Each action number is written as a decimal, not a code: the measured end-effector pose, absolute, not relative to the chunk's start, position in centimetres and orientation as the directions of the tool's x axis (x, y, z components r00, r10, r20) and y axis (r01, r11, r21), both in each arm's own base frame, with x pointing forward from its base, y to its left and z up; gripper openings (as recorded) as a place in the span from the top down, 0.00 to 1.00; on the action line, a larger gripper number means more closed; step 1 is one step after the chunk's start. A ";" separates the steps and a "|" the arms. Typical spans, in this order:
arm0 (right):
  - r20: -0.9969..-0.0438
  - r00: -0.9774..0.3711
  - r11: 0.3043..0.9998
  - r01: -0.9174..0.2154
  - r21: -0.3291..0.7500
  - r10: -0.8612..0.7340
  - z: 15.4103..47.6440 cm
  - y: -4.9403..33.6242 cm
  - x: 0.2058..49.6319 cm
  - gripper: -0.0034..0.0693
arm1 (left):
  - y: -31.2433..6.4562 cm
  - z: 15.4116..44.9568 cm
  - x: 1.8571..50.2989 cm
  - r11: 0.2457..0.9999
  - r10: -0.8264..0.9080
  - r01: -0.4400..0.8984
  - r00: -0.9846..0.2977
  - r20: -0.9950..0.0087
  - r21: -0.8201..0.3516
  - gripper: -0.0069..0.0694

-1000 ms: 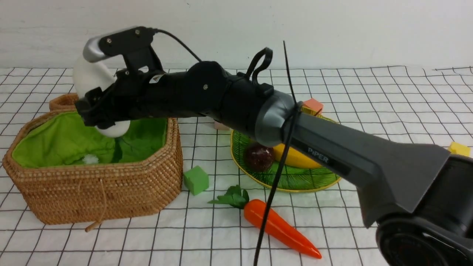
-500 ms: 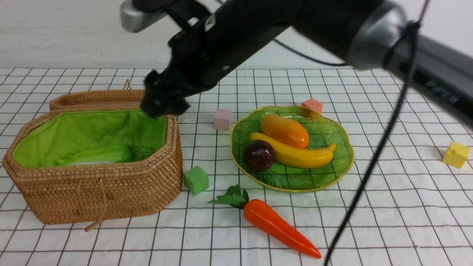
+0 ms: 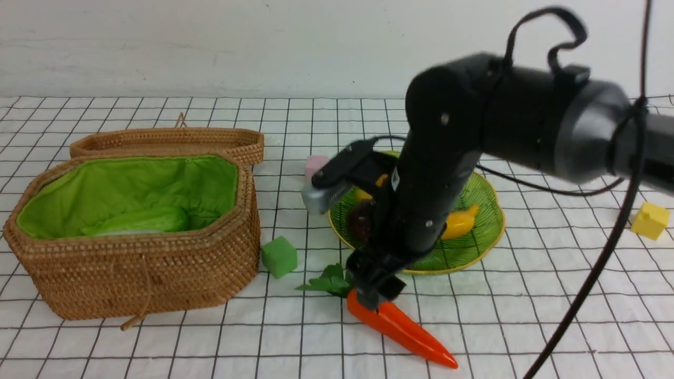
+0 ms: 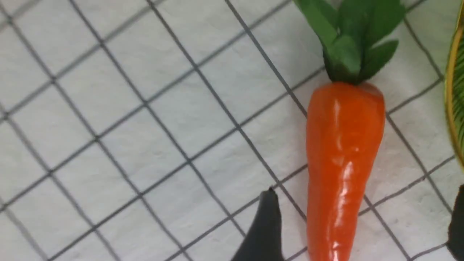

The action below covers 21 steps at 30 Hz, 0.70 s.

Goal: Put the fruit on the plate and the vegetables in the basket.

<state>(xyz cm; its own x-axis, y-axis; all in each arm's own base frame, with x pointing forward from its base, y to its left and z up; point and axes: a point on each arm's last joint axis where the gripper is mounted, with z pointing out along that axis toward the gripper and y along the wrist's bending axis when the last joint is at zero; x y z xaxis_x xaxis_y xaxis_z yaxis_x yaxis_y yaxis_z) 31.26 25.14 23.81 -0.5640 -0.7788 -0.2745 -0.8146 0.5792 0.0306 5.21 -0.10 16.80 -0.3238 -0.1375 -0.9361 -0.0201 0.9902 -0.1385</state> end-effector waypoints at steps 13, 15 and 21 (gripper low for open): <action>-0.162 -0.579 0.578 -0.814 0.053 -0.799 17.2 25.9 32.4 0.49 | -0.1 16.8 5.2 0.990 -0.137 -0.020 -0.324 -0.936 -0.138 0.68; -0.183 -0.568 0.564 -0.822 0.079 -0.802 19.3 26.2 32.4 0.49 | -0.1 16.8 5.2 0.990 -0.137 -0.020 -0.324 -0.936 -0.138 0.67; -0.609 -0.418 0.452 -0.886 0.107 -0.674 32.6 29.0 32.8 0.49 | -0.1 16.8 5.2 0.990 -0.137 -0.020 -0.324 -0.936 -0.138 0.67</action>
